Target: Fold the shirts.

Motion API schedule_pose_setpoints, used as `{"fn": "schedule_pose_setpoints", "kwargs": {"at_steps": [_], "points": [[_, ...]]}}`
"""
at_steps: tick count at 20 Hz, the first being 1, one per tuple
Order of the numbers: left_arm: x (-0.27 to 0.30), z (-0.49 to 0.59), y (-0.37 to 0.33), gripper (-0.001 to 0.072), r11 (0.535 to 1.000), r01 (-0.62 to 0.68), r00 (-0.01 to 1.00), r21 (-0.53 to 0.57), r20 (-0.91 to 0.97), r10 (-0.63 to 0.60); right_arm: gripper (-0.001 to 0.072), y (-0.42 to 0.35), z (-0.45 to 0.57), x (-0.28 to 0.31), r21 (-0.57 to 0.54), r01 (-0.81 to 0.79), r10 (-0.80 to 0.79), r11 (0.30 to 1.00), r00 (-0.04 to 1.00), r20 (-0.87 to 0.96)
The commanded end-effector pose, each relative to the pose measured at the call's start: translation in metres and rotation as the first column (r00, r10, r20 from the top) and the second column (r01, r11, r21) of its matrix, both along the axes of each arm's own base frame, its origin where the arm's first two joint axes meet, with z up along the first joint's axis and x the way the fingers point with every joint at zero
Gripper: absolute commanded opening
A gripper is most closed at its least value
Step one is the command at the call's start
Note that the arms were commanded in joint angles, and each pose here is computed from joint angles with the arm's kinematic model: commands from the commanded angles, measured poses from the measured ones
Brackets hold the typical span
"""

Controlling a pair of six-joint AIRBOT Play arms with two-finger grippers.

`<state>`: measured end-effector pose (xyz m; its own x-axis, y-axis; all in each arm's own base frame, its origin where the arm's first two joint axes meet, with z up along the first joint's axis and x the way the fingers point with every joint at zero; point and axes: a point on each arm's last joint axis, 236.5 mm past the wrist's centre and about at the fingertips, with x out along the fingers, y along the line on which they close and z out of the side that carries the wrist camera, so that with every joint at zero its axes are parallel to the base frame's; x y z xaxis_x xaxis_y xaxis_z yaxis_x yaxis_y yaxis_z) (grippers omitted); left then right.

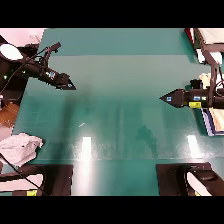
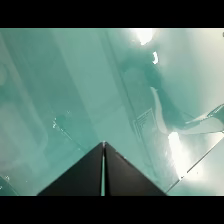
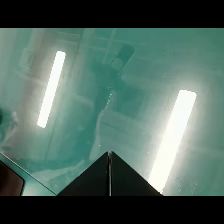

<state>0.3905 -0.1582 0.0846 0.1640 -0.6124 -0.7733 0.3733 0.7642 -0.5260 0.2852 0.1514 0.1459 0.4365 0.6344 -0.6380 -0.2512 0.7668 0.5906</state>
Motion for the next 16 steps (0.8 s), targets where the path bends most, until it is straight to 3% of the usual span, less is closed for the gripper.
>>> {"fn": "schedule_pose_setpoints", "kwargs": {"at_steps": [1, 16], "points": [[0.0, 0.0, 0.0, 0.0023, 1.0, 0.0, 1.0, 0.0, -0.001, 0.0, 0.0015, 0.0, 0.0, 0.0, 0.0, 0.0, 0.0, 1.0, 1.0, 0.0], [0.019, 0.004, 0.002, 0.0022, 0.999, -0.052, 0.997, -0.005, 0.062, 0.052, 0.0015, 0.002, -0.002, -0.006, -0.002, -0.018, 0.018, 1.0, 1.0, -0.02]]}}
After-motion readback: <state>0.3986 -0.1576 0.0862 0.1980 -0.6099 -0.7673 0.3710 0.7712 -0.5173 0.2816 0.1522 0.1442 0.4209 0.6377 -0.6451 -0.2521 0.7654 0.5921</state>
